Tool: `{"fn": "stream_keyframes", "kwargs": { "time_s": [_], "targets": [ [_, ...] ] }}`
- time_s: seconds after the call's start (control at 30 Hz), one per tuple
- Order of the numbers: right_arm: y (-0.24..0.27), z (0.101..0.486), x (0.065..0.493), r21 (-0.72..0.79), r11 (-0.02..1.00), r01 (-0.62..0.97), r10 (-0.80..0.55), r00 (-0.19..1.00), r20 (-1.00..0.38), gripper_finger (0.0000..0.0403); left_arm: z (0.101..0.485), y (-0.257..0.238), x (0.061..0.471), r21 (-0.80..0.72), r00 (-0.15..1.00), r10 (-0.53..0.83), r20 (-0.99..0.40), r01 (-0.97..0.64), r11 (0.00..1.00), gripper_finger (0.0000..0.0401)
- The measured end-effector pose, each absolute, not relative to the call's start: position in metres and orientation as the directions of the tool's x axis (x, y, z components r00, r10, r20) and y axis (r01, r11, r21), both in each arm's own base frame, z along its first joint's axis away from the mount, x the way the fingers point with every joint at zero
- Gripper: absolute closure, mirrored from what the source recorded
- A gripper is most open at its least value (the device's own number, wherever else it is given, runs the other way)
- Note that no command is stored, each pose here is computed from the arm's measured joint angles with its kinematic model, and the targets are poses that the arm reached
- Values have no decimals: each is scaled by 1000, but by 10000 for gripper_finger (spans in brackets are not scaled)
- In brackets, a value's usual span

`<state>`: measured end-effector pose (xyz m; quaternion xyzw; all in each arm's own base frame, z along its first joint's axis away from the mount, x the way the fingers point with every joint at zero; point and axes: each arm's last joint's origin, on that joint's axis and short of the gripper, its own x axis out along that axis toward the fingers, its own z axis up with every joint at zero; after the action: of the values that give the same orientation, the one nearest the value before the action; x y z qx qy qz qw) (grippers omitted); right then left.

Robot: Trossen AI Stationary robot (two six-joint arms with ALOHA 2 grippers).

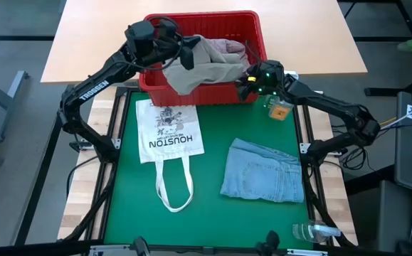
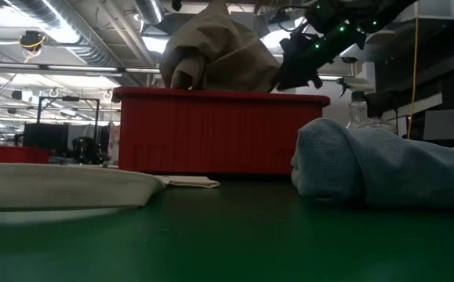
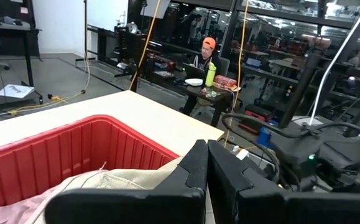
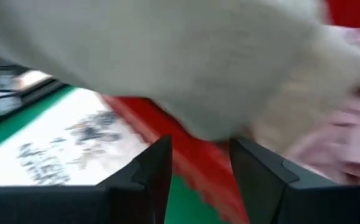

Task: Fold laundry
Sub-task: Remove the gray shorts from the red bin

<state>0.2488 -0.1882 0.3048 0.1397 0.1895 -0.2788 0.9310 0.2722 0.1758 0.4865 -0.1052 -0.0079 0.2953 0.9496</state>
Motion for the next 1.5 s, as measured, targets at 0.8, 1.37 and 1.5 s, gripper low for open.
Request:
{"fn": "stream_keyframes", "kwargs": {
  "time_s": [0.8, 1.37, 1.5],
  "targets": [
    [-182, 366, 258, 389, 906, 167, -120, 982, -143, 374, 487, 181, 269, -196, 807, 588, -47, -585, 787, 401],
    [-156, 494, 234, 303, 940, -158, 120, 983, 142, 393, 486, 185, 266, -191, 798, 599, -56, -598, 778, 401],
    [-154, 502, 231, 286, 944, -162, 120, 980, 158, 396, 486, 185, 266, -101, 799, 599, -56, -602, 792, 392]
  ]
}}
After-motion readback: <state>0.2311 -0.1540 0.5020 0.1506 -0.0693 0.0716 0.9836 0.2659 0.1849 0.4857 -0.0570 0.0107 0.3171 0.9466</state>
